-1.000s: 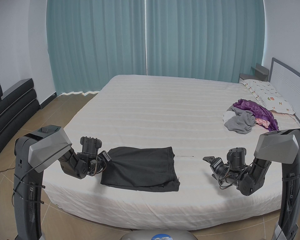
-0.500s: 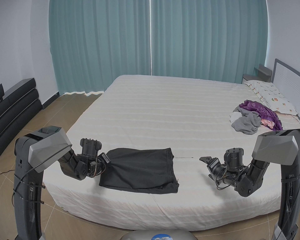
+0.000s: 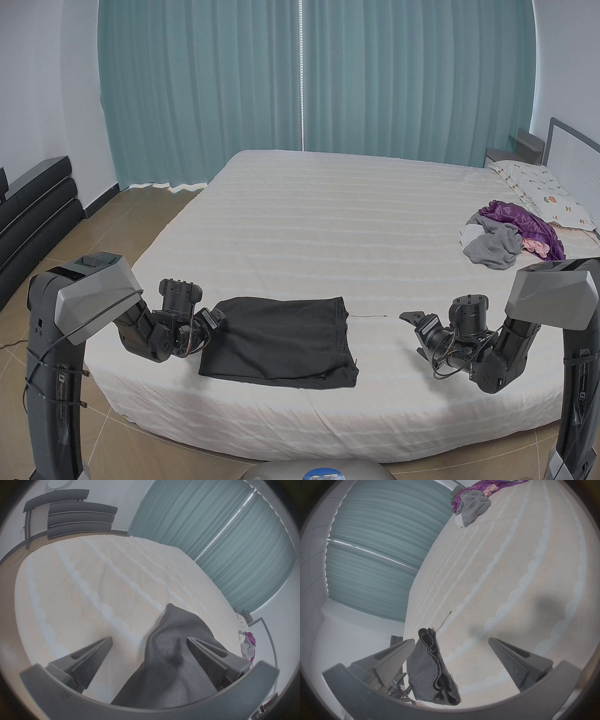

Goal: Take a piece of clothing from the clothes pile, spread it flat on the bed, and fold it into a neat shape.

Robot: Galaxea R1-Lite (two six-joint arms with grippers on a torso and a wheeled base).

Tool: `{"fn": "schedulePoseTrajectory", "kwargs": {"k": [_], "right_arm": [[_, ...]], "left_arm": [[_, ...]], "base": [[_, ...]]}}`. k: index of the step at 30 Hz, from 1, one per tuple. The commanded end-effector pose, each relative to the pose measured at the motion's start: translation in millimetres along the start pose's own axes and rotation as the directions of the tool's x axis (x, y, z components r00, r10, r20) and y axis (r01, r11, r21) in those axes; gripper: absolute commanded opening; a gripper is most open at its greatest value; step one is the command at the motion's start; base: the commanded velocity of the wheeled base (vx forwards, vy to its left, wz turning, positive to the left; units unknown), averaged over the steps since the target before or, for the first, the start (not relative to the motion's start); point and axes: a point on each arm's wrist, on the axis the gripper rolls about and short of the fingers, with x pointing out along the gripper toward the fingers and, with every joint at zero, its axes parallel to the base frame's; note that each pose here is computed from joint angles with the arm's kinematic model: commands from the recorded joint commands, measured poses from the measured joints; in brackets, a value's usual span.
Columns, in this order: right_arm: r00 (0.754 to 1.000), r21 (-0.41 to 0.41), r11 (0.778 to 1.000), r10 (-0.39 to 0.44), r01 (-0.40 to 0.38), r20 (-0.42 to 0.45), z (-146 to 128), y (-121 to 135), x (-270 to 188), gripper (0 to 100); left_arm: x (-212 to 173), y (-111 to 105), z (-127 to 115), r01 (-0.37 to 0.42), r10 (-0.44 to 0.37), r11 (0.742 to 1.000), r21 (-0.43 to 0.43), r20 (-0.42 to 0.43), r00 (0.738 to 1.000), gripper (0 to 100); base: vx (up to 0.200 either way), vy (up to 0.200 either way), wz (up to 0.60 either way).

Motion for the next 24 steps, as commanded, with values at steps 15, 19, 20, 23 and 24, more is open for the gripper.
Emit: {"fn": "schedulePoseTrajectory", "kwargs": {"k": [15,19,20,23,24], "right_arm": [[0.988,-0.041,0.993,0.117,-0.114,0.098,9.0,23.4,-43.3,100],[0.979,-0.137,0.982,0.149,-0.130,0.139,13.9,32.2,-76.3,100],[0.972,-0.165,0.977,0.164,-0.136,0.168,15.8,35.8,-86.9,100],[0.923,-0.219,0.954,0.264,-0.207,0.280,20.1,53.5,-126.7,100],[0.907,-0.239,0.943,0.299,-0.233,0.295,20.4,59.0,-139.8,100]], "left_arm": [[-79.1,-14.2,43.0,0.068,-0.058,0.994,-0.088,0.105,0.993,100],[-120.7,-19.1,50.0,0.102,-0.096,0.994,-0.031,0.151,0.984,100],[-131.1,-19.7,51.3,0.108,-0.102,0.994,-0.028,0.166,0.981,100],[-159.2,-25.7,44.0,0.132,-0.127,0.991,-0.016,0.187,0.974,100],[-166.2,-27.4,40.4,0.136,-0.131,0.991,-0.011,0.193,0.972,100]], "base": [[0.000,0.000,0.00],[0.000,0.000,0.00],[0.000,0.000,0.00],[0.000,0.000,0.00],[0.000,0.000,0.00]]}}
